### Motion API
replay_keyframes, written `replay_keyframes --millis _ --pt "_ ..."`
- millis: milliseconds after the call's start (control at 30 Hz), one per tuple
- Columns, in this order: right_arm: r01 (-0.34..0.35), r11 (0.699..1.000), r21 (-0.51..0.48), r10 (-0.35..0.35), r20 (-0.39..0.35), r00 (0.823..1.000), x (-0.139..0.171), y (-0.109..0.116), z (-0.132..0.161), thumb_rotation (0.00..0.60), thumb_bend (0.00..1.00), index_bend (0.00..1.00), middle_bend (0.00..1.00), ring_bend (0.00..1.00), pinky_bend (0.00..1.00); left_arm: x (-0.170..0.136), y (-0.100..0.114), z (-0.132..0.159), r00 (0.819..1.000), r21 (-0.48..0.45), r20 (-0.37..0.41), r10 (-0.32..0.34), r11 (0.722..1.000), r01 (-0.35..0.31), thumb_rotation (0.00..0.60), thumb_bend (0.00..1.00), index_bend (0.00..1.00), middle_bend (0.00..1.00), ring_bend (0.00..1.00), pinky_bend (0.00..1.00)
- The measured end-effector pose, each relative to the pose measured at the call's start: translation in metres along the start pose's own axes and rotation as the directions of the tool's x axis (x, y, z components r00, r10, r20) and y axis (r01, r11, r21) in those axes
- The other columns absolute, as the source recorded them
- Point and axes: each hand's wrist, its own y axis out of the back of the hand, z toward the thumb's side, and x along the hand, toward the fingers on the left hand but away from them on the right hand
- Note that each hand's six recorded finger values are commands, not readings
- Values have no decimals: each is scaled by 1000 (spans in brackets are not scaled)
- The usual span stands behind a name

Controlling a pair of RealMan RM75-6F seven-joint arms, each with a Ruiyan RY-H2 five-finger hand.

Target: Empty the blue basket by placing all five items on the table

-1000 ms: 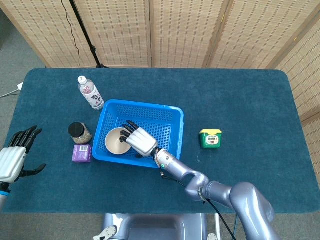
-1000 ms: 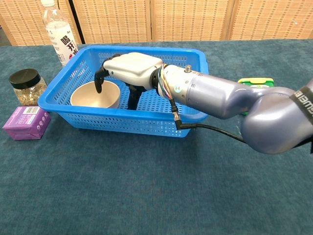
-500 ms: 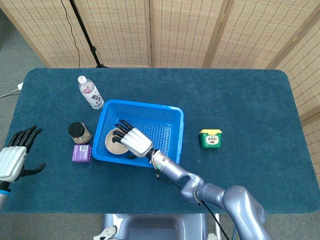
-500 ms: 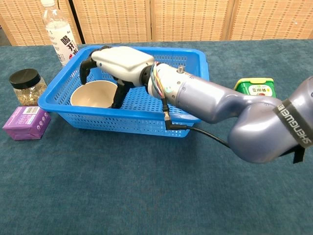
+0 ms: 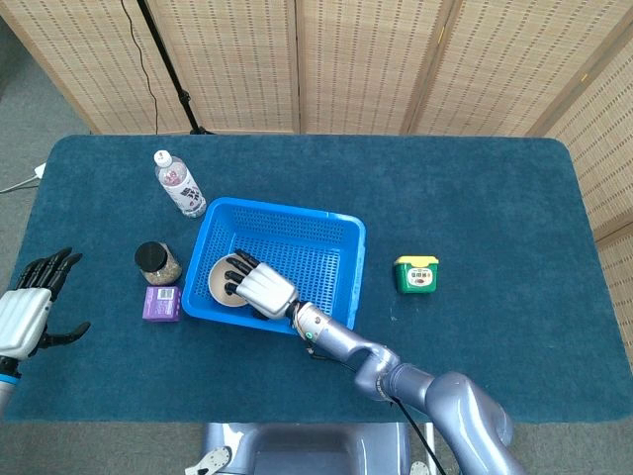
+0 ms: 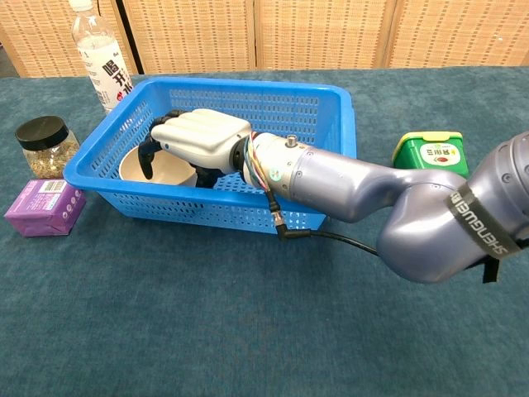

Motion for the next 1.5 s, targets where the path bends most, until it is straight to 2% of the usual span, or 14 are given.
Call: replay_keyframes --millis 100,300,367,700,1000,1267,1400,1500 --pt "-6 1000 6 6 4 1000 -1 -2 -1 600 321 412 362 125 11 0 0 0 1000 -2 0 -2 1000 2 600 209 0 0 0 0" --pt "-15 1000 11 15 25 1000 -3 -6 -7 600 511 579 546 326 138 0 1 -1 1000 -5 -3 0 1000 0 600 209 0 0 0 0" --pt "-5 1000 3 5 31 1000 -3 -6 -9 600 550 611 575 368 161 1 1 -2 1000 -5 -5 -1 1000 1 600 209 0 0 0 0" --pt "84 996 -37 -83 26 996 0 9 -17 600 603 653 614 439 220 3 -2 -2 1000 -1 -4 -16 1000 16 600 209 0 0 0 0" --pt "212 977 -9 -212 13 977 10 54 -37 600 618 655 615 439 221 0 -4 3 1000 3 14 -23 1000 23 600 210 0 0 0 0" --pt "328 944 29 -329 24 944 27 106 -59 600 633 655 617 439 221 -5 -4 9 999 7 47 -24 1000 24 600 209 0 0 0 0" --pt "373 924 86 -379 59 924 49 142 -84 600 638 654 617 439 221 -8 -5 11 998 8 61 -28 1000 28 600 209 0 0 0 0" --pt "385 910 152 -404 124 906 74 168 -116 600 639 654 617 439 221 -10 -5 13 997 10 70 -29 1000 29 600 210 0 0 0 0"
